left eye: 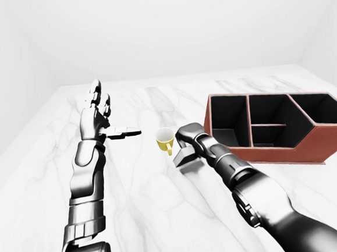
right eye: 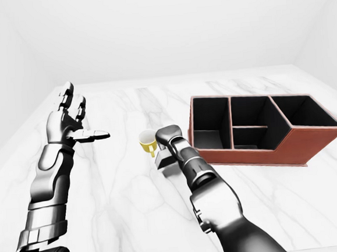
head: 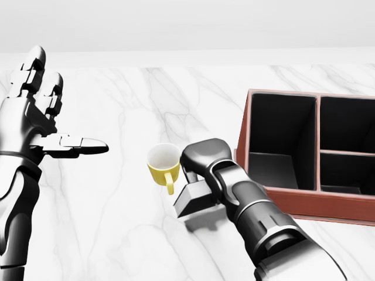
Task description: Pick up the book and place it in the caddy.
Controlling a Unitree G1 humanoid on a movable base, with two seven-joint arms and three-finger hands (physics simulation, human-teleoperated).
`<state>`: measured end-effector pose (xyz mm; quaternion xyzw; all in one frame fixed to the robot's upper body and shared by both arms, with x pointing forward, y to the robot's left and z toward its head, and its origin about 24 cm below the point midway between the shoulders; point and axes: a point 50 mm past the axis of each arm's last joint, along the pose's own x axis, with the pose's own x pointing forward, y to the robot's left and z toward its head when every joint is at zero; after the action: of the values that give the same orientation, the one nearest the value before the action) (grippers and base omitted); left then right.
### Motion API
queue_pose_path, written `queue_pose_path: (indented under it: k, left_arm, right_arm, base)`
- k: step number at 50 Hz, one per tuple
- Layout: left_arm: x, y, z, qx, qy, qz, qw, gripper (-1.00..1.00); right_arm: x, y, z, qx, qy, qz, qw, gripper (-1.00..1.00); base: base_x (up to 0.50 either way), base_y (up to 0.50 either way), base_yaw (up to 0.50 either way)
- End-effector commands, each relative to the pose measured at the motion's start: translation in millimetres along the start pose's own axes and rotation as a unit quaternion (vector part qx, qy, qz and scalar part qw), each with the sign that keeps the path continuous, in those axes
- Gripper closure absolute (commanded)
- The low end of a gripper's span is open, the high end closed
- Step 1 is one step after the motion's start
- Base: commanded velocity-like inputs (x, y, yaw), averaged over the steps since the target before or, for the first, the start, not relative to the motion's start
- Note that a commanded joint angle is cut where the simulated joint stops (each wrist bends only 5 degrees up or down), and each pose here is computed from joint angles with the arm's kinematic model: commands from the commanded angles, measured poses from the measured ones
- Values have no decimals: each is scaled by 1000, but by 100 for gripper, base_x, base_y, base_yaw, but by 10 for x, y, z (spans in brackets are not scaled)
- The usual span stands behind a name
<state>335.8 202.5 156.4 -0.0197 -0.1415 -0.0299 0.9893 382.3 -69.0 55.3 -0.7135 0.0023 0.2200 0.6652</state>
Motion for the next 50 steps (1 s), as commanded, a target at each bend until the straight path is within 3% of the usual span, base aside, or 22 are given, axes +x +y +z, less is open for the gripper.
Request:
queue_pose_path:
  k: [1,24,50]
  left_arm:
    - [-15,-13,20,0,-6,0,1000,-100]
    - [-33,-46,107,2,-26,-6,1000,-100]
    - [-48,-75,203,4,-47,-11,999,-100]
  right_arm:
    - [20,-252,-4,46,-3,-19,999,100]
    - [-65,-717,50,97,-49,-26,994,100]
    - [-346,-1195,151,101,-112,-52,987,100]
  base:
    - [0,0,0]
    - [0,0,0]
    - [0,0,0]
